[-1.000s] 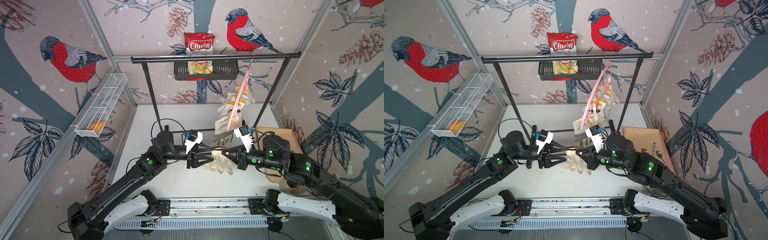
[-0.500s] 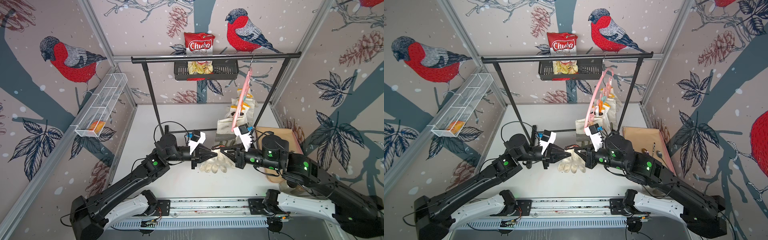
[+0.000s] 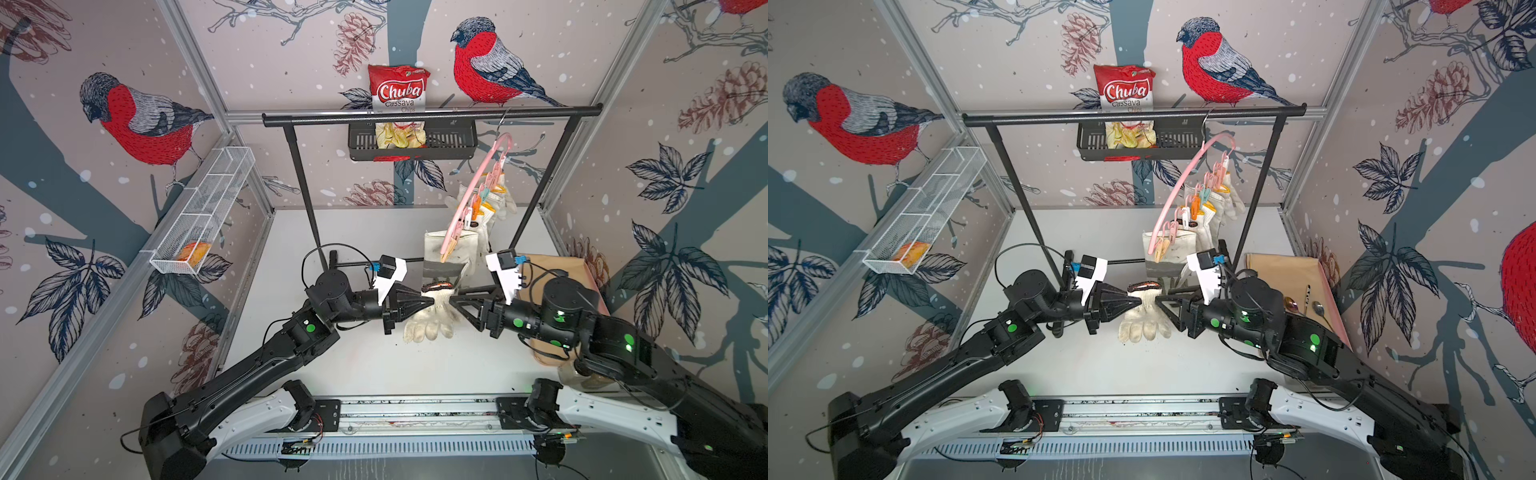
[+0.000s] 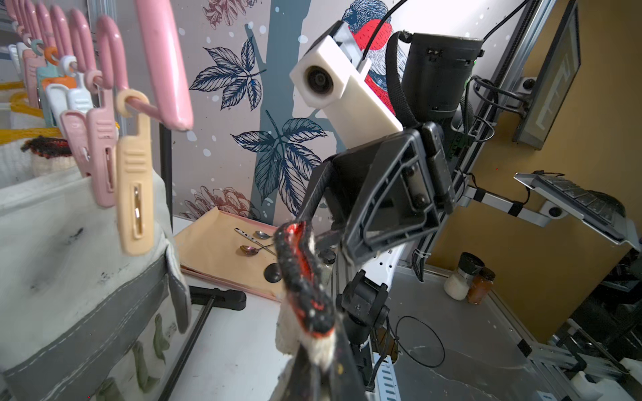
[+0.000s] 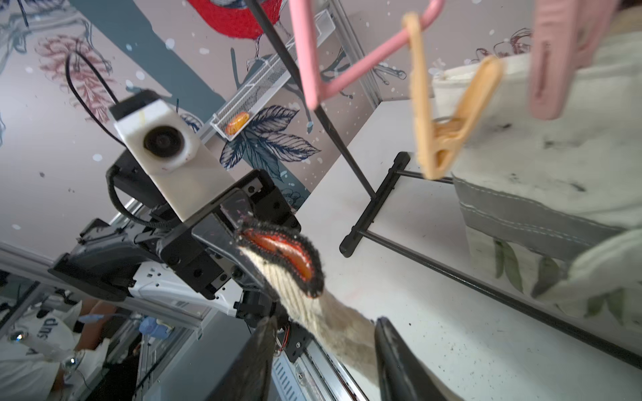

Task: Clip the gloves onto a hanger to dry
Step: Pick up the glove from the center of the board, then open the clamp at the hanger.

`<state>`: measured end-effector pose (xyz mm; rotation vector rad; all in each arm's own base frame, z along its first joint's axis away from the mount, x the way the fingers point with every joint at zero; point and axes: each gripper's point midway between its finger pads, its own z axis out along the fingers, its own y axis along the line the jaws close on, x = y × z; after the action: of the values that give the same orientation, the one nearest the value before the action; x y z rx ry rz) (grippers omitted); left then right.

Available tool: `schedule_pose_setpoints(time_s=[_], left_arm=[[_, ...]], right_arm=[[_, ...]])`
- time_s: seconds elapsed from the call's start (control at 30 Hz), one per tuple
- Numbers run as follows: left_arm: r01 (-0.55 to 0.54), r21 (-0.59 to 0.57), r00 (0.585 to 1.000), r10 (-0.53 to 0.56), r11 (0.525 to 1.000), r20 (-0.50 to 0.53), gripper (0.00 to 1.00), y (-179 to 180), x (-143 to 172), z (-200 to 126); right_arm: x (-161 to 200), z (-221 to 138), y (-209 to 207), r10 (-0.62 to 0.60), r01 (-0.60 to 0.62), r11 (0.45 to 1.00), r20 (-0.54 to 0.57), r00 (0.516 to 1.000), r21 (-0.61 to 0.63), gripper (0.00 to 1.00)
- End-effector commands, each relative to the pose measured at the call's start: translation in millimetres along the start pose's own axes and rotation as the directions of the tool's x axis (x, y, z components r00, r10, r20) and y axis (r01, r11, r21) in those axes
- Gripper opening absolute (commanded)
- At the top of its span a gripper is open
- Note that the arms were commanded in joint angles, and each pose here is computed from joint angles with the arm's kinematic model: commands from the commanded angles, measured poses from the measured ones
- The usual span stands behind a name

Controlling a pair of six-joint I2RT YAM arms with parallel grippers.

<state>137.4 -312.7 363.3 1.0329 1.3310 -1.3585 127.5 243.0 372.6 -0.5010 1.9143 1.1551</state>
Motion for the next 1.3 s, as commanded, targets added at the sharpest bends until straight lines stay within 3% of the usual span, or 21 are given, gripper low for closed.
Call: schedule_pose_setpoints(time_s=[0.0, 0.3, 0.47, 0.97, 1.27], left_arm=[[-0.057, -0.032, 0.998, 0.057, 0.998, -0.012, 0.00, 6.9, -1.7, 2.5], [-0.055, -0.073, 0.996, 0.049, 0.996, -0.078, 0.00, 22.8, 14.2, 9.6], [-0.038, -0.080, 0.994, 0.030, 0.996, -0.103, 0.00, 24.6, 21.8, 9.1], [-0.056, -0.110, 0.993, 0.044, 0.992, -0.112, 0.00, 30.3, 25.8, 7.6], [-0.068, -0.120, 0.992, 0.055, 0.990, -0.113, 0.00, 29.5, 22.9, 5.3]], right_arm=[[-17.6, -14.8, -8.8, 0.028, -0.031, 0.999, 0.088, 0.996, 0.033, 0.49], [-52.9, -3.8, -41.2, 0.026, -0.036, 0.996, 0.123, 0.992, 0.078, 0.45], [-67.9, 5.5, -55.2, 0.040, -0.044, 0.999, 0.153, 0.987, 0.025, 0.50], [-68.7, 45.2, -31.5, -0.016, 0.023, 0.994, 0.067, 0.998, -0.105, 0.52], [-64.8, 71.3, -34.8, -0.075, 0.076, 0.997, 0.054, 0.996, -0.017, 0.56]])
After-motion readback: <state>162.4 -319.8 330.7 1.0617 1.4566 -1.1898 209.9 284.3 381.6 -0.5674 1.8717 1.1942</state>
